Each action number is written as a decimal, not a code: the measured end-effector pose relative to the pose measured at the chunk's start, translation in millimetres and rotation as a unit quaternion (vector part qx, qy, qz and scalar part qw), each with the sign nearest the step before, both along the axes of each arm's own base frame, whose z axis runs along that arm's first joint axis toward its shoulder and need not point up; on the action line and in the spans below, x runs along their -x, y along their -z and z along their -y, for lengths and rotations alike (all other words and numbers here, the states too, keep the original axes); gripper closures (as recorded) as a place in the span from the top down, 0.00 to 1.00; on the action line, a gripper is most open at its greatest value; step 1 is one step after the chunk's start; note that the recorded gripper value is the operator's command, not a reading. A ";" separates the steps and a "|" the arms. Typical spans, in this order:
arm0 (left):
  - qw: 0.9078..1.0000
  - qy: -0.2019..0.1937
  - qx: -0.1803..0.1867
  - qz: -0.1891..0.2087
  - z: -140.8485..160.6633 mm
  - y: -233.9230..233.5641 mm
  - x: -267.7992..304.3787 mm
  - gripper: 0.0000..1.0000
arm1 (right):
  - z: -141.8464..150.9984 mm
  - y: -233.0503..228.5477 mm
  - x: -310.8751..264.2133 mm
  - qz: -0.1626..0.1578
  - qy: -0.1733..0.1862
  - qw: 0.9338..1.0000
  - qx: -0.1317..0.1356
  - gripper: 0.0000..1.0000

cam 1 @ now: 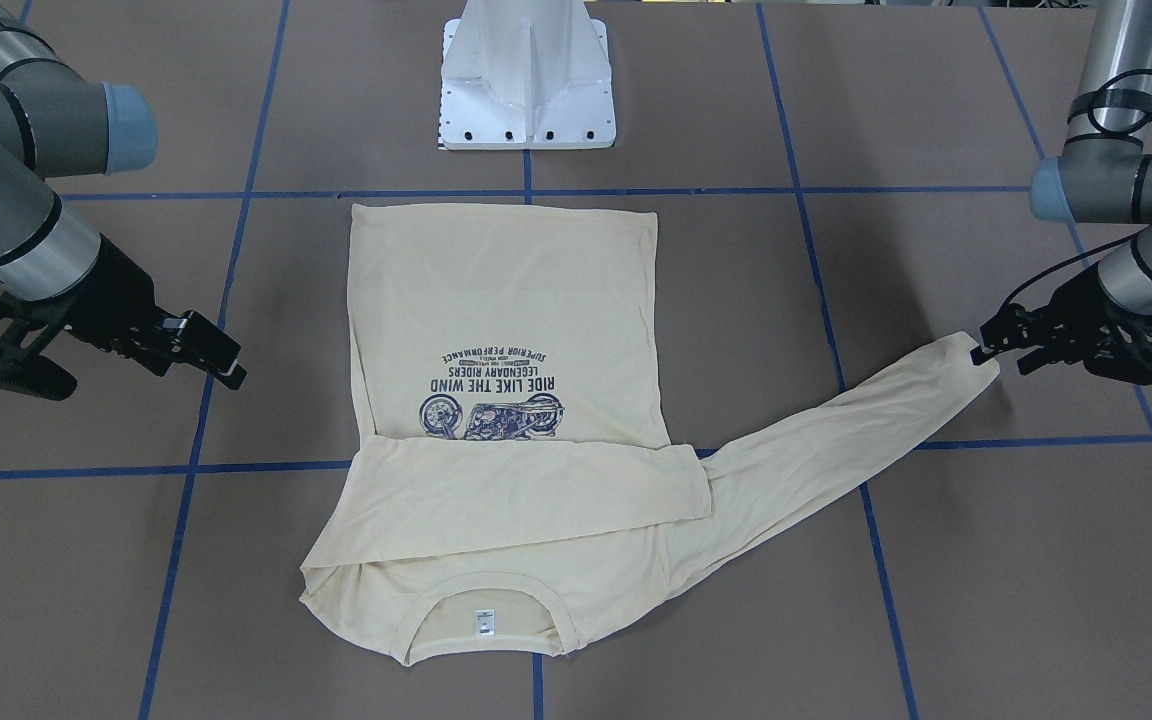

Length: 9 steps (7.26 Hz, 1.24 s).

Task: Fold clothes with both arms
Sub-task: 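Release the sleeve and raise the right gripper away from the shirt, then move the left gripper to the cuff of the other sleeve and grasp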

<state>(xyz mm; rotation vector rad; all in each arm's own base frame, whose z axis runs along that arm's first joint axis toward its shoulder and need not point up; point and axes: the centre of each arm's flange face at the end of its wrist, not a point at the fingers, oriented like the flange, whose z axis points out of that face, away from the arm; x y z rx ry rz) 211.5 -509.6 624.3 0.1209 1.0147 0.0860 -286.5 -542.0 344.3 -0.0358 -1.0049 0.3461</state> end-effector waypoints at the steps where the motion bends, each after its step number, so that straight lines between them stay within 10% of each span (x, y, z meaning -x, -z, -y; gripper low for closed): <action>1: 1.000 0.000 0.001 0.001 3.0 -0.9 -1.9 0.63 | -1.4 -1.3 -1.2 -0.001 -0.001 1.000 0.000 1.00; 9: 1.000 0.000 0.007 0.006 8.0 -9.0 -5.8 0.51 | -2.8 -3.7 -2.5 -0.003 -0.002 1.000 0.000 1.00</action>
